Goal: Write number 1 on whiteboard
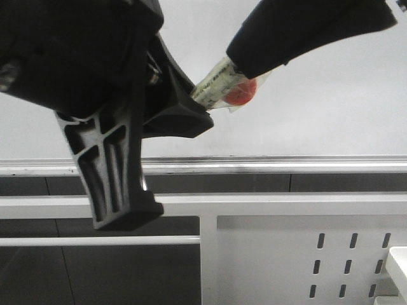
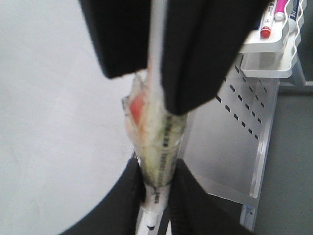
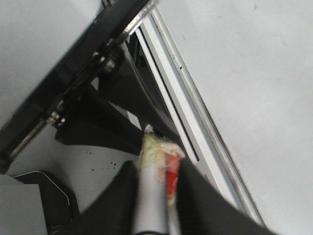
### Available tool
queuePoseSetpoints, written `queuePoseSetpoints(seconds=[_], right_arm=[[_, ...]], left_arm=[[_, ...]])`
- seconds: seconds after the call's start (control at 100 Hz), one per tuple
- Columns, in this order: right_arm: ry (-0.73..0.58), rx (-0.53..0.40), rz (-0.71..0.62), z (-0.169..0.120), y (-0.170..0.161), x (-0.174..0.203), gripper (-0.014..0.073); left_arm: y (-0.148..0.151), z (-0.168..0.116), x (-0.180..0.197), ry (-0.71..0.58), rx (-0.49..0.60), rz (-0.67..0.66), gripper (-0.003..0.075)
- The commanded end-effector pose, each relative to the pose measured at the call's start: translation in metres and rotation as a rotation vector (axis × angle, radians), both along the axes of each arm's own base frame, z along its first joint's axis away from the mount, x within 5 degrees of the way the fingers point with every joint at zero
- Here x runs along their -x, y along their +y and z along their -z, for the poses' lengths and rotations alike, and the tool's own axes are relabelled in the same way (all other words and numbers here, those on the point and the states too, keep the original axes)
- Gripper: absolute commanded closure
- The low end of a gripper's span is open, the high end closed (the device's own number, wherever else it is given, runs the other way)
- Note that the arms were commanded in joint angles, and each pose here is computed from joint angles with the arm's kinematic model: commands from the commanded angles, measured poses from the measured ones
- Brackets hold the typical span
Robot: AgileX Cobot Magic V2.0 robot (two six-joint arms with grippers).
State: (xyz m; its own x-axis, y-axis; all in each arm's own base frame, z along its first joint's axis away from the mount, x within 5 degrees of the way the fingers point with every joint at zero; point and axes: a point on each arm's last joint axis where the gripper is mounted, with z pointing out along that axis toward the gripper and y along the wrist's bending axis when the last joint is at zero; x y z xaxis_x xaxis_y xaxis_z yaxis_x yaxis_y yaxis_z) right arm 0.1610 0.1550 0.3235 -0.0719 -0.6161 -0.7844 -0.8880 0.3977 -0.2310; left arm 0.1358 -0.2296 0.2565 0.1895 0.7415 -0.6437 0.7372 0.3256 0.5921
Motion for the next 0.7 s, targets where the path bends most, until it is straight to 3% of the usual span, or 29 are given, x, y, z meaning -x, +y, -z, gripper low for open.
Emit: queuePoseSetpoints(seconds=[0.0, 0.08, 0.15, 0.32, 0.39, 0.56, 0.69], right_arm=[[-0.063, -0.043, 0.010, -0.014, 0.000, -0.001, 0.0656], [-0.061, -0.044, 0.012, -0.014, 0.000, -0.001, 0.0664], [-0.061, -0.044, 0.012, -0.014, 0.000, -0.001, 0.0664], [-0.036, -0.017, -0.010, -0.011, 0.000, 0.002, 0.0664], [-0.022, -0.018, -0.014, -0.010, 0.000, 0.003, 0.0664], [-0.022, -0.035, -0.008, -0.012, 0.000, 0.003, 0.0664], [-0.085, -0.106, 0.068, -0.020, -0.005, -0.001, 0.0664]], left_arm=[[0.000, -0.020, 0.000, -0.052, 0.055, 0.005, 0.0739], [0.000, -0.021, 0.000, -0.051, 0.058, 0.009, 0.0729], [0.000, -0.022, 0.000, -0.052, 0.059, 0.008, 0.0664], [-0.001, -0.022, 0.000, -0.053, 0.061, 0.008, 0.0325], [0.000, -0.022, 0.000, -0.054, 0.061, 0.006, 0.0235], [0.002, -0.023, -0.002, -0.054, 0.067, -0.026, 0.0228], [0.012, -0.035, 0.004, 0.020, 0.160, -0.075, 0.0228]])
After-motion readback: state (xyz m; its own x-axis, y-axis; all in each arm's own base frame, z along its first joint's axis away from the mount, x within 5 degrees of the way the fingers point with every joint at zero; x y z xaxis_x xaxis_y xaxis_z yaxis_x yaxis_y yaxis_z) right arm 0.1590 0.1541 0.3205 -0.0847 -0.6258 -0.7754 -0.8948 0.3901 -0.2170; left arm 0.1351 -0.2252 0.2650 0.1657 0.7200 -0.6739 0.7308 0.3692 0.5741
